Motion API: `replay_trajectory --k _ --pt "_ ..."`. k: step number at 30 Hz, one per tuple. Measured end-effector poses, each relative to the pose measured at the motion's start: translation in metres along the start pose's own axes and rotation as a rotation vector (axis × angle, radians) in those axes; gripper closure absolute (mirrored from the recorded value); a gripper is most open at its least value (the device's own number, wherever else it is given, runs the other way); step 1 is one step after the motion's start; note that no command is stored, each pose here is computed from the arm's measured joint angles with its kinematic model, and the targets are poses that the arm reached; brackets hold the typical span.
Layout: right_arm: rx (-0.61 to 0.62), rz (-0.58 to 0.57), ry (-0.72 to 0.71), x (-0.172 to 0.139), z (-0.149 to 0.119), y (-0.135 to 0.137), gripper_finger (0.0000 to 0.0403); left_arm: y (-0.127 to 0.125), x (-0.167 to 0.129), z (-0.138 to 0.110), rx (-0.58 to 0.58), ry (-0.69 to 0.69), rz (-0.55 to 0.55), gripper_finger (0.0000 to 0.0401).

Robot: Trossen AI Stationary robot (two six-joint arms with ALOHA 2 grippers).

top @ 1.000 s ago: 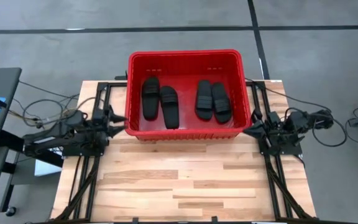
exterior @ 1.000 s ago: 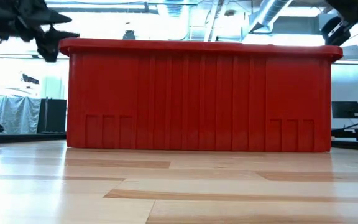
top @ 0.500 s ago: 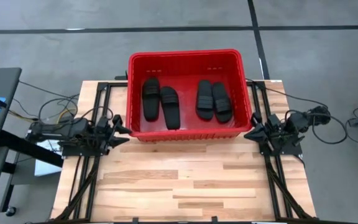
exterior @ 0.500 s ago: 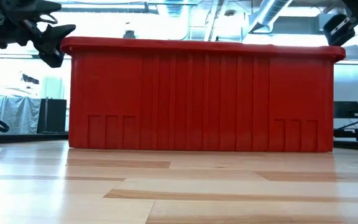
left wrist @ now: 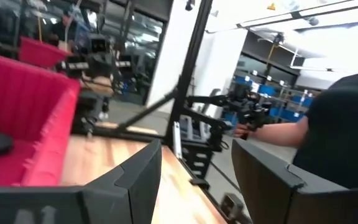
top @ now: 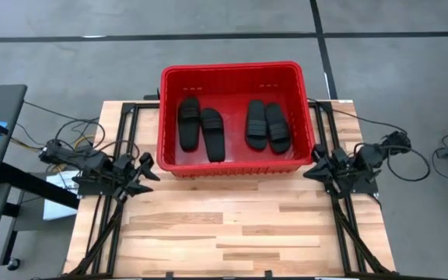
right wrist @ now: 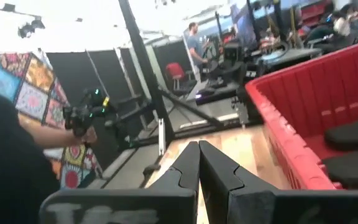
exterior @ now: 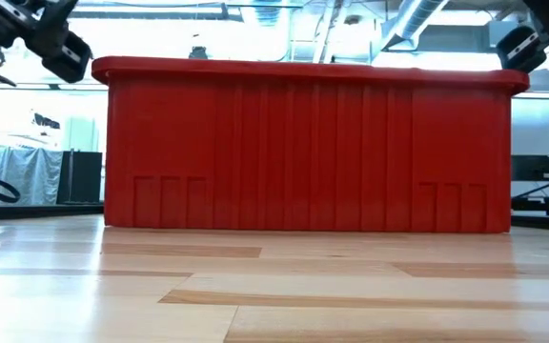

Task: Pick and place slides into bin
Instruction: Return to Home Position

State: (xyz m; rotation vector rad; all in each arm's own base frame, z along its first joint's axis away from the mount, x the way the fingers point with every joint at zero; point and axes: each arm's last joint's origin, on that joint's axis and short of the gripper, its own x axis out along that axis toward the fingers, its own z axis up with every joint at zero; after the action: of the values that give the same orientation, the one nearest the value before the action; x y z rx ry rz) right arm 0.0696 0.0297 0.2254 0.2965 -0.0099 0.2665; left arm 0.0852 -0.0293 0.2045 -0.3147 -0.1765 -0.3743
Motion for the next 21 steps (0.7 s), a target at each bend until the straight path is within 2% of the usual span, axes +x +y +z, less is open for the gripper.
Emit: replay_trajectory --k 6,15,21 --pt "-0.005 0.010 -0.048 0.0060 -0.0100 -0.0015 0.0403 -0.0033 -0.0001 -0.0042 -0.064 0.050 -0.048 0.0214" --pt "-0.018 0.043 -0.063 0.0067 -0.0102 -0.0005 0.0403 -0.0061 -0.0002 -0.0027 -0.065 0.037 -0.076 0.0214" --pt "-0.050 0.203 -0.109 0.0040 -0.0011 0.0083 0.0403 -0.0072 -0.0003 0.0004 -0.049 0.008 -0.093 0.0214"
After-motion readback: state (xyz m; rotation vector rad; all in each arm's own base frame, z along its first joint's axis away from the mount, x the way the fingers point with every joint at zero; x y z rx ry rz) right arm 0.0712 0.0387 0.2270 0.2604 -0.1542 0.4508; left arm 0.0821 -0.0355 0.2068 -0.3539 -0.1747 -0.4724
